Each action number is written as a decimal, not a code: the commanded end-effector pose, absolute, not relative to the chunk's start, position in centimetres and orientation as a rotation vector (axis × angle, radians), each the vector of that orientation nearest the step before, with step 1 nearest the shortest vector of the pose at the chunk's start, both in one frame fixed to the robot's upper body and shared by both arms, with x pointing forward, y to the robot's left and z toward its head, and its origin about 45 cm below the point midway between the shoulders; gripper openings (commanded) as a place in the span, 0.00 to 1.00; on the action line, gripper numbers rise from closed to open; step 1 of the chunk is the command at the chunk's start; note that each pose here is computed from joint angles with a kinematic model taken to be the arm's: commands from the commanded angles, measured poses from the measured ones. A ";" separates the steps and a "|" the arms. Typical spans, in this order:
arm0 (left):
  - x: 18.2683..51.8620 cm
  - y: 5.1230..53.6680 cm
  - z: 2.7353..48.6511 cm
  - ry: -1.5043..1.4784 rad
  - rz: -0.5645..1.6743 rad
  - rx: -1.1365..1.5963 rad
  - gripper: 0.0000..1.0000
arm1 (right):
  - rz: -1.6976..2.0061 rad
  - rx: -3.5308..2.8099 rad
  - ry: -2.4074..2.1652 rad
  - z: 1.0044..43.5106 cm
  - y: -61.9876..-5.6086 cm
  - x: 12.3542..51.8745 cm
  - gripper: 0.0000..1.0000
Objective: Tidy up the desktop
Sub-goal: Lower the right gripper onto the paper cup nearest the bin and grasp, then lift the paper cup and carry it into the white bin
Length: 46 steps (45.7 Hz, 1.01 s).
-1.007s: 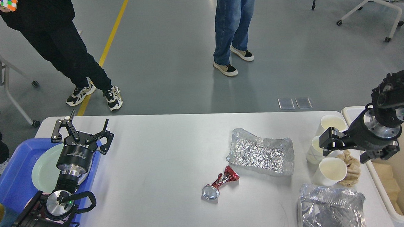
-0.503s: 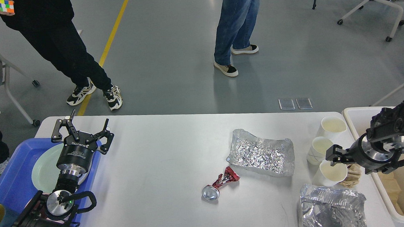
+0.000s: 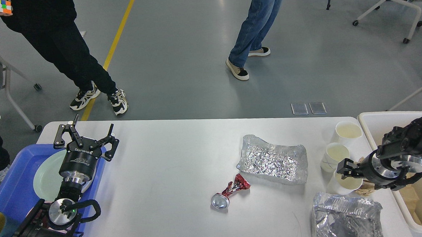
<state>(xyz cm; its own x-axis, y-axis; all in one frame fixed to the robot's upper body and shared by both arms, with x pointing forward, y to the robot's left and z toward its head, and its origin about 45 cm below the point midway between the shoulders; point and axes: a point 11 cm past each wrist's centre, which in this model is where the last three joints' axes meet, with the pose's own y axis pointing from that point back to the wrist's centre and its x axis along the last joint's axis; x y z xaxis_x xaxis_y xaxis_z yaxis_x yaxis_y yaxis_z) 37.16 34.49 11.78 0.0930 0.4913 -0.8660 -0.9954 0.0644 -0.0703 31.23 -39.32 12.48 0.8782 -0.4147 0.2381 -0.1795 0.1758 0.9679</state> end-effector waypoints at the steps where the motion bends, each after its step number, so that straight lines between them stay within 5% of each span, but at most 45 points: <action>1: 37.2 34.5 11.8 0.786 1.318 -0.832 0.96 | -0.198 1.409 -0.521 12.1 -39.3 31.0 0.66; 8: 37.2 34.5 11.8 0.786 1.318 -0.832 0.96 | -0.207 1.412 -0.516 12.0 -39.2 30.9 0.41; 18: 37.2 34.5 11.8 0.786 1.318 -0.832 0.96 | -0.224 1.414 -0.512 11.1 -39.1 30.1 0.22; 23: 37.2 34.5 11.8 0.786 1.318 -0.832 0.96 | -0.246 1.436 -0.530 10.8 -38.5 30.1 0.00; 46: 37.2 34.5 11.8 0.786 1.318 -0.832 0.96 | -0.278 1.464 -0.578 12.2 -37.9 30.9 0.00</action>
